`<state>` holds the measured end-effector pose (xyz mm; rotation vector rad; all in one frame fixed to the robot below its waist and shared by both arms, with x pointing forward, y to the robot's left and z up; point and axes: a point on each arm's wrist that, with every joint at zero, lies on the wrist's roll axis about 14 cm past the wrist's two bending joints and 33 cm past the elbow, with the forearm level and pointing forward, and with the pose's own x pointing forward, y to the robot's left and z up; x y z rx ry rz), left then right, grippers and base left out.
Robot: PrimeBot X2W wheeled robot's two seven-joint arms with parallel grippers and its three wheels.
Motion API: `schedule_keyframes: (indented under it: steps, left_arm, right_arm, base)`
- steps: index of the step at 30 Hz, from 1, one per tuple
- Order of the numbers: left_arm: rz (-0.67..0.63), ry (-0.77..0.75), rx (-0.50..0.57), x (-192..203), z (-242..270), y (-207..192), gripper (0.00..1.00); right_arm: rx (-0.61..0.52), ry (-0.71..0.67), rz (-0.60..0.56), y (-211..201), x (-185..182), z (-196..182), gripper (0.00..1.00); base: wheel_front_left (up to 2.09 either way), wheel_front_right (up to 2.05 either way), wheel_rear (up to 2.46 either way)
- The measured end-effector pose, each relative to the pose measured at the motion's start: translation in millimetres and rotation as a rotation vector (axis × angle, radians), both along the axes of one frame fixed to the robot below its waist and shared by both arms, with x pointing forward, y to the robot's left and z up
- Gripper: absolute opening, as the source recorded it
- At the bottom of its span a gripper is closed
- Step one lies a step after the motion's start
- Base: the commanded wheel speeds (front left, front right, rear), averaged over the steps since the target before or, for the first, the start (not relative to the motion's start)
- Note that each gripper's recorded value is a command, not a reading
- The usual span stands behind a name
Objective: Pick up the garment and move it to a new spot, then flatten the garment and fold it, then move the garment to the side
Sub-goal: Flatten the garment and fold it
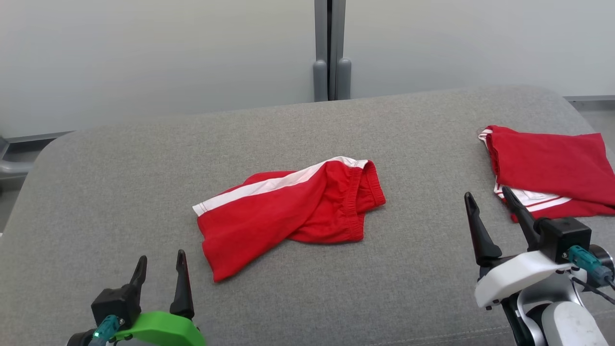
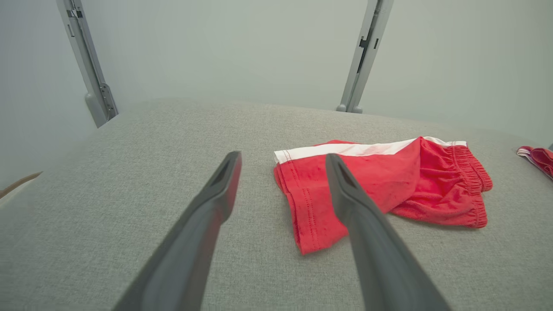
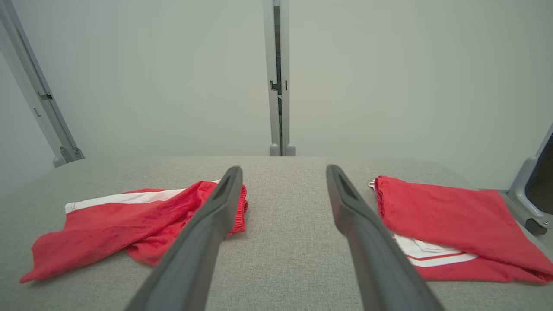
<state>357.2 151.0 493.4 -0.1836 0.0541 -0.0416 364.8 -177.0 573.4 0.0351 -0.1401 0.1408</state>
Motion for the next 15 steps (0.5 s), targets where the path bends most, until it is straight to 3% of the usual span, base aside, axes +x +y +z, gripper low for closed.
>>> schedule_keyframes:
  steps: [15]
  left_arm:
    - [0.026, 0.023, -0.005, -17.7, 5.8, 23.2, 1.0]
  right_arm:
    - [0.013, 0.065, -0.001, 17.9, -14.1, -19.9, 1.0]
  base:
    - [0.0, 0.0, 0.0]
